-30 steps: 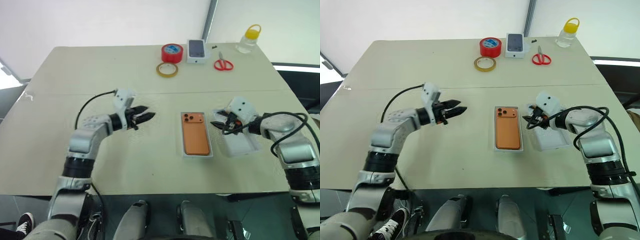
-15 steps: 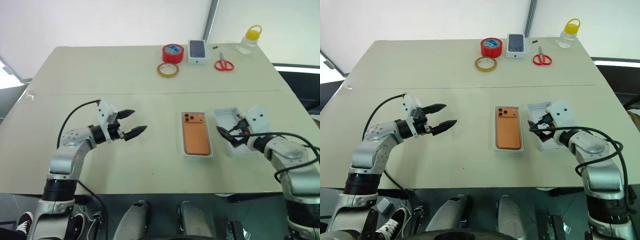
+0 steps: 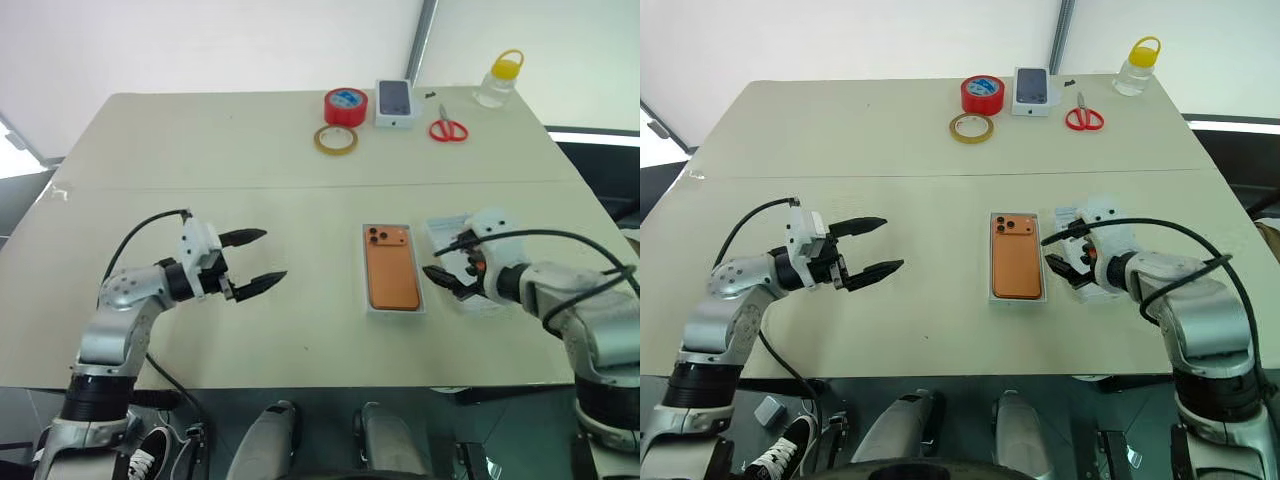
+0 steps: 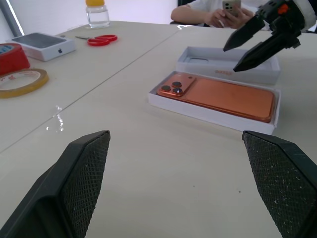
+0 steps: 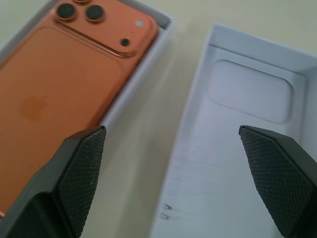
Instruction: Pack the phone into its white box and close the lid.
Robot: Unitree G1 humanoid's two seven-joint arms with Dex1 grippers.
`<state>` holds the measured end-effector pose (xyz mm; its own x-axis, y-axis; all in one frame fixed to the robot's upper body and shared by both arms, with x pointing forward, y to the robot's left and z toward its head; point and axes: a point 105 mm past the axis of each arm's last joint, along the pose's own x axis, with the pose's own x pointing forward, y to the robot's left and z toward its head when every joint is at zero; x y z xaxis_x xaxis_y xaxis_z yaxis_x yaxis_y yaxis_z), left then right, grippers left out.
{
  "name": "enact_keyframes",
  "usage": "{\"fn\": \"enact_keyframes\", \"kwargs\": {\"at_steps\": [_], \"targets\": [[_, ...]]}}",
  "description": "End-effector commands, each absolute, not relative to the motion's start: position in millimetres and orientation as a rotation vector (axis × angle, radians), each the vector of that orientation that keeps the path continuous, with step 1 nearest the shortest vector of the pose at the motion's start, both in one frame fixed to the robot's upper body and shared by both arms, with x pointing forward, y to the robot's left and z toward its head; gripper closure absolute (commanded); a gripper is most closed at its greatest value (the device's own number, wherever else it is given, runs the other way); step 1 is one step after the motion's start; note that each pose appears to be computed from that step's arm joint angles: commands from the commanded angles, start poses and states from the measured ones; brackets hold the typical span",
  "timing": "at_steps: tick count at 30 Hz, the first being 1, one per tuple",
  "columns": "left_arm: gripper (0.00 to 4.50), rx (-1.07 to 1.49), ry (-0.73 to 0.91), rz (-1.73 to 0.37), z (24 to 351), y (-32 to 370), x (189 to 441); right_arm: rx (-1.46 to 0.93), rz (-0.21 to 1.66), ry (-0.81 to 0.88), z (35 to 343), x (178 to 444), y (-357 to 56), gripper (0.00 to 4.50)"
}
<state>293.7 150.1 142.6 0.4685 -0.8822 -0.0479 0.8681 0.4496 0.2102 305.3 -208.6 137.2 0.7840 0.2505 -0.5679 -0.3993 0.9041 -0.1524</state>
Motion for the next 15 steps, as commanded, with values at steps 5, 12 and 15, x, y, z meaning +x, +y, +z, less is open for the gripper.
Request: {"fn": "enact_keyframes", "kwargs": {"at_steps": [5,12,15], "targets": [[0.01,0.269,-0.124,-1.090,154.8,153.1,287.9,-0.214,0.299,0.702,129.1,306.3,-221.0,0.00],[0.01,0.268,-0.138,-1.086,153.6,148.9,286.3,-0.202,0.272,0.741,134.6,310.1,-220.7,0.00],[0.01,0.268,-0.142,-1.085,154.0,148.1,287.3,-0.209,0.259,0.756,136.0,311.6,-220.1,0.00]]}}
